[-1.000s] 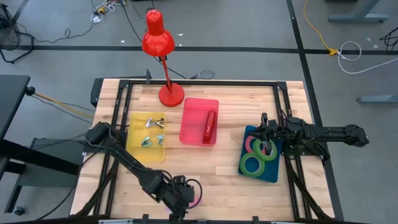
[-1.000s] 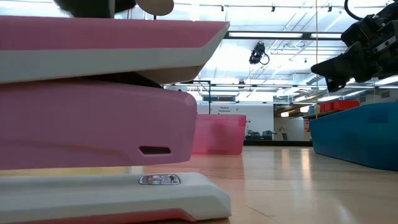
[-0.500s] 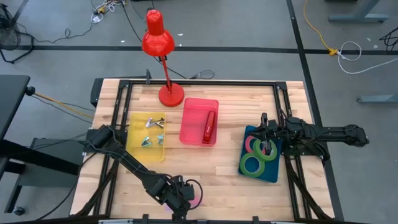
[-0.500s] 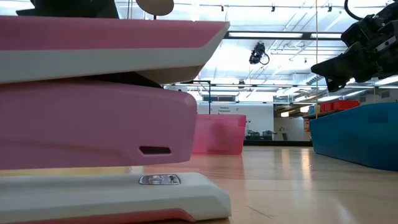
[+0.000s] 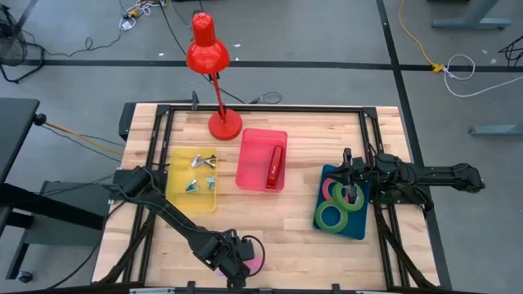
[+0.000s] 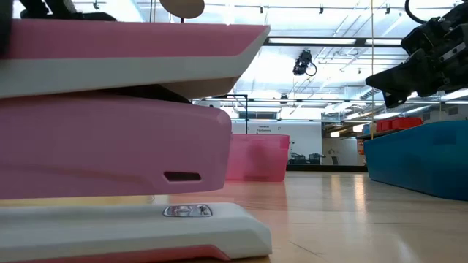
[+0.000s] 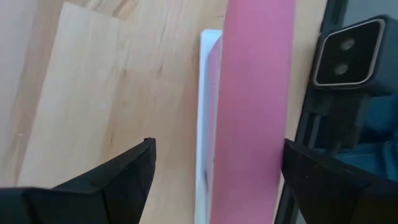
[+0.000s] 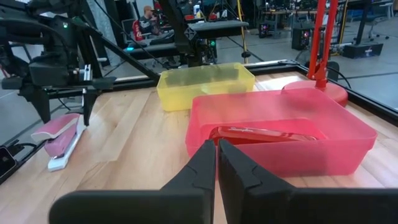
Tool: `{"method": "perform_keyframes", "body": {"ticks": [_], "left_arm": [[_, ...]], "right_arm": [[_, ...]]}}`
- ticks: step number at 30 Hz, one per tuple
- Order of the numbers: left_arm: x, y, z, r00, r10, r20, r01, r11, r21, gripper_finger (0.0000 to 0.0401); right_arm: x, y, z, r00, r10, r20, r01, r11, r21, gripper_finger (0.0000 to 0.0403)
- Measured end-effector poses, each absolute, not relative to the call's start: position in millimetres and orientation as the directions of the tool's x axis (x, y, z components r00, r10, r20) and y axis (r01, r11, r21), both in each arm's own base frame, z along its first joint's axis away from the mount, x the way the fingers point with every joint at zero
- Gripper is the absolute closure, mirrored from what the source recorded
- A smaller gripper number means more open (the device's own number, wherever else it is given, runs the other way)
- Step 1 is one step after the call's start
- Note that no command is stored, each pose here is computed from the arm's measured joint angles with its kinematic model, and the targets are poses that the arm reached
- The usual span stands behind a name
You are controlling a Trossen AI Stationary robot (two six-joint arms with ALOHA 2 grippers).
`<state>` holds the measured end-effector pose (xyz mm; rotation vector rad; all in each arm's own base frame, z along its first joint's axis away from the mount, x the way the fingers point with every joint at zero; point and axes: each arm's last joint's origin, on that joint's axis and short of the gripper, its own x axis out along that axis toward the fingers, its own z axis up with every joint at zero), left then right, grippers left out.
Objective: Pick and place Stapler, Stapler remover, tape
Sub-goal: Put the pink stapler into the red bin
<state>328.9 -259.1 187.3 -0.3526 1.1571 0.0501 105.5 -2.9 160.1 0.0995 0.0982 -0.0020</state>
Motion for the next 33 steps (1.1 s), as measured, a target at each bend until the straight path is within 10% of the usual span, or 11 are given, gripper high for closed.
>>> {"method": "perform_keyframes", "body": {"ticks": [19,33], "left_arm": [[331.5,-261.4,171.3,0.363,-0.147,-0.920,-0.222,0.946,-0.238,0.0073],[331.2,-259.9,170.8,0.346,-0.149,-0.926,-0.197,0.954,-0.228,0.0200]], "right_arm": [[105.5,-3.0,160.2,0.995,0.002,-0.097,0.007,0.995,0.099,0.0382],[105.5,-3.0,160.1,0.995,0.002,-0.098,0.007,0.995,0.099,0.0382]]}}
